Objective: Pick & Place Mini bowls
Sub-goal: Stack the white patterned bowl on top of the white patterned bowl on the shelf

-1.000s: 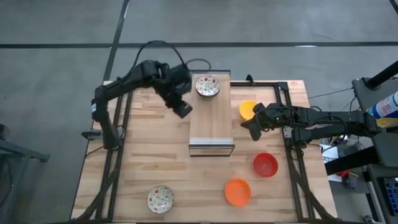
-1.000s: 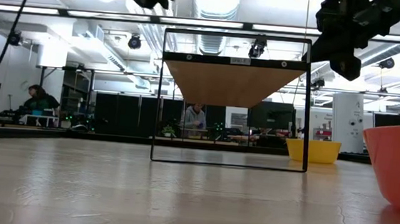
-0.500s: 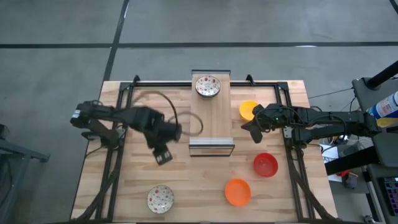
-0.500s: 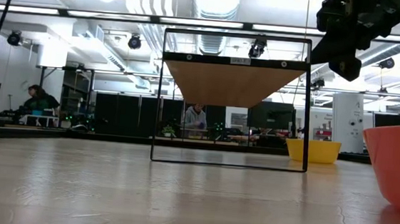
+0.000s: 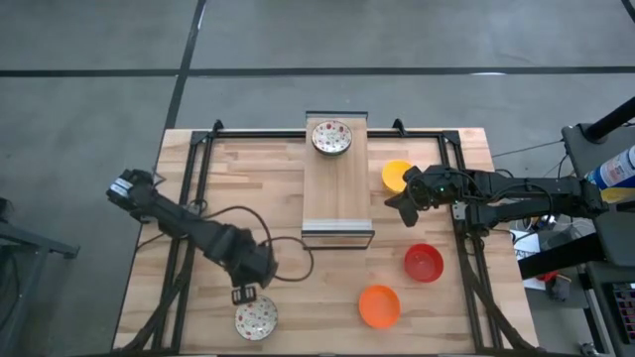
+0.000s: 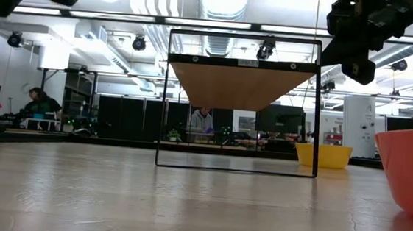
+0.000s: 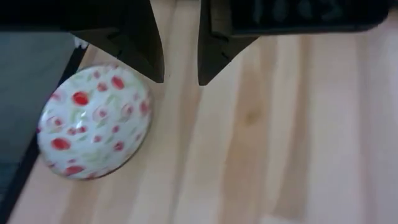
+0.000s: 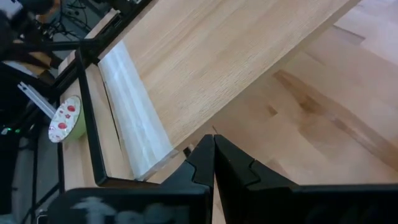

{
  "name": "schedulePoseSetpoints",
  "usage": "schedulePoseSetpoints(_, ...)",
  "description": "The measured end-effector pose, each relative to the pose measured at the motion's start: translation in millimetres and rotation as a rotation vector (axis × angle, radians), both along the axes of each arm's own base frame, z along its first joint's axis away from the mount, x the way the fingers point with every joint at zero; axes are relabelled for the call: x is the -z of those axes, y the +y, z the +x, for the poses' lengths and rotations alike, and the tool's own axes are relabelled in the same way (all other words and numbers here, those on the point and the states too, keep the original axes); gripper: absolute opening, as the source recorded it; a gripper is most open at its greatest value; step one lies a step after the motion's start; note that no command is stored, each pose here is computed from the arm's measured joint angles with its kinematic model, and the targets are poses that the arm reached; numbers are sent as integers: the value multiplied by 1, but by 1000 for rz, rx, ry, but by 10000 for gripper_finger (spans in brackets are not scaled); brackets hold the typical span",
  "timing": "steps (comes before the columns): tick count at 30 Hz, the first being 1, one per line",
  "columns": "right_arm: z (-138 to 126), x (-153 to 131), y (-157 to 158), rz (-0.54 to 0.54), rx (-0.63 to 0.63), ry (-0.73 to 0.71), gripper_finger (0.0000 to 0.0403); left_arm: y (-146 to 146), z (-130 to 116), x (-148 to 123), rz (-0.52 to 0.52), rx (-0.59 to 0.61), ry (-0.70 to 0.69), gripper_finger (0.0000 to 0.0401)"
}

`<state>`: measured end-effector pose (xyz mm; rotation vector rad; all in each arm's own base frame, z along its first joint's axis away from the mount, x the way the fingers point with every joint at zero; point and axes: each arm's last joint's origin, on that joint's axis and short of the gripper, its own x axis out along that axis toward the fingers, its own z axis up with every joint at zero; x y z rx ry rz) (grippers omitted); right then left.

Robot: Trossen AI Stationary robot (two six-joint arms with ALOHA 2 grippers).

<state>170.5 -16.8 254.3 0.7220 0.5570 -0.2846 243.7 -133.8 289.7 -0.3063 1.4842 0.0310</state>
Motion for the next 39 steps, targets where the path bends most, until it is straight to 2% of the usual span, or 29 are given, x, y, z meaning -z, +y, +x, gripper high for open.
schedulePoseSetpoints(5, 0, 0, 0, 41, 30, -4, 9, -12, 5, 25, -116, 31, -52, 90)
schedulePoseSetpoints(14, 0, 0, -1, 44, 60, -9, 9, -14, -3, 61, -189, 76, 0, 90)
schedulePoseSetpoints(18, 0, 0, -1, 48, 66, -10, 9, -16, -1, 67, -239, 70, -27, 90)
schedulePoseSetpoints(33, 0, 0, -1, 43, 65, -9, 9, -17, 3, 69, -219, 53, -86, 90)
schedulePoseSetpoints(39, 0, 0, -1, 40, 64, -9, 9, -16, 2, 83, -245, 28, -89, 90)
